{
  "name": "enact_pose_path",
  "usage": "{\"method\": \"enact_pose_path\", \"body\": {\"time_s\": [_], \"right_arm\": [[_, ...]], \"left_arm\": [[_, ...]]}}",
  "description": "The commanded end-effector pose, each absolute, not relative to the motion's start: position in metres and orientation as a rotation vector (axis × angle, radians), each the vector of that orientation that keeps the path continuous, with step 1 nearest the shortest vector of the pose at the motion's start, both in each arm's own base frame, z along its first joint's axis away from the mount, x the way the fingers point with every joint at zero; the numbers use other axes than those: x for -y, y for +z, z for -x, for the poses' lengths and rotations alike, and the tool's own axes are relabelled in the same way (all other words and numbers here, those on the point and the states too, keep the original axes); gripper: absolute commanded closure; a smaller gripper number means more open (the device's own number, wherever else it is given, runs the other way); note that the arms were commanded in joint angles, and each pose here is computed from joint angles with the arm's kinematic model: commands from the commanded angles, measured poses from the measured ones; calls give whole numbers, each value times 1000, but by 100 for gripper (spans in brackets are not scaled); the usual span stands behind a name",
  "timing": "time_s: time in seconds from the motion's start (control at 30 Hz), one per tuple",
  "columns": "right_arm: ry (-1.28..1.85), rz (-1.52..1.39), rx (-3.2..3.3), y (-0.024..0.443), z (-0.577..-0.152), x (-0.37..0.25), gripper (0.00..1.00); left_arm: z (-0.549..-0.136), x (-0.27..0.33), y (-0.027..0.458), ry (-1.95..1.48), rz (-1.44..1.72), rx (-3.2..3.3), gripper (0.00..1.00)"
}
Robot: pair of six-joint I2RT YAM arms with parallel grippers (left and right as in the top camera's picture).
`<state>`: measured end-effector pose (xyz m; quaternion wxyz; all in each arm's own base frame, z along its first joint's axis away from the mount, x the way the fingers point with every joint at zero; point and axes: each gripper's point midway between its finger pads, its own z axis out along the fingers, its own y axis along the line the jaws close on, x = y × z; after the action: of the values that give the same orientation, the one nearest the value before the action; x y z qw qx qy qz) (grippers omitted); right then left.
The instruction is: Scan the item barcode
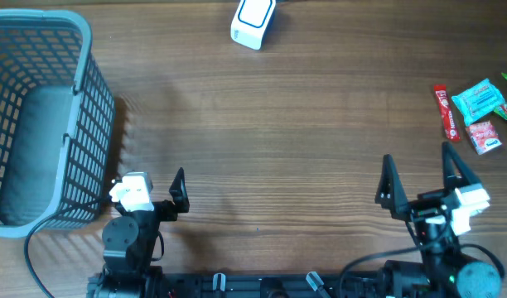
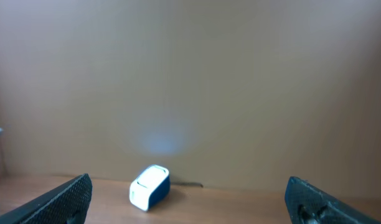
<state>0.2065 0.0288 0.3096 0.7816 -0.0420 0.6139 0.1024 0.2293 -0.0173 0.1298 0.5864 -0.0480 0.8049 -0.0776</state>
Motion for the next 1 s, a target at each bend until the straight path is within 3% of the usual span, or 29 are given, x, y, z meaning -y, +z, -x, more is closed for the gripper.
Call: {"method": "enact_pose_path", "body": {"time_s": [0.0, 0.23, 0.97], "right_arm": [[226, 21, -1422, 256, -227, -21, 0], [228, -11, -1550, 181, -245, -19, 0], [192, -12, -1559, 178, -246, -15, 0]], "left_arm": [[-230, 16, 130, -182, 126, -1872, 0], [-230, 16, 130, -182, 126, -1872, 0], [-230, 16, 130, -181, 126, -1872, 0]]}}
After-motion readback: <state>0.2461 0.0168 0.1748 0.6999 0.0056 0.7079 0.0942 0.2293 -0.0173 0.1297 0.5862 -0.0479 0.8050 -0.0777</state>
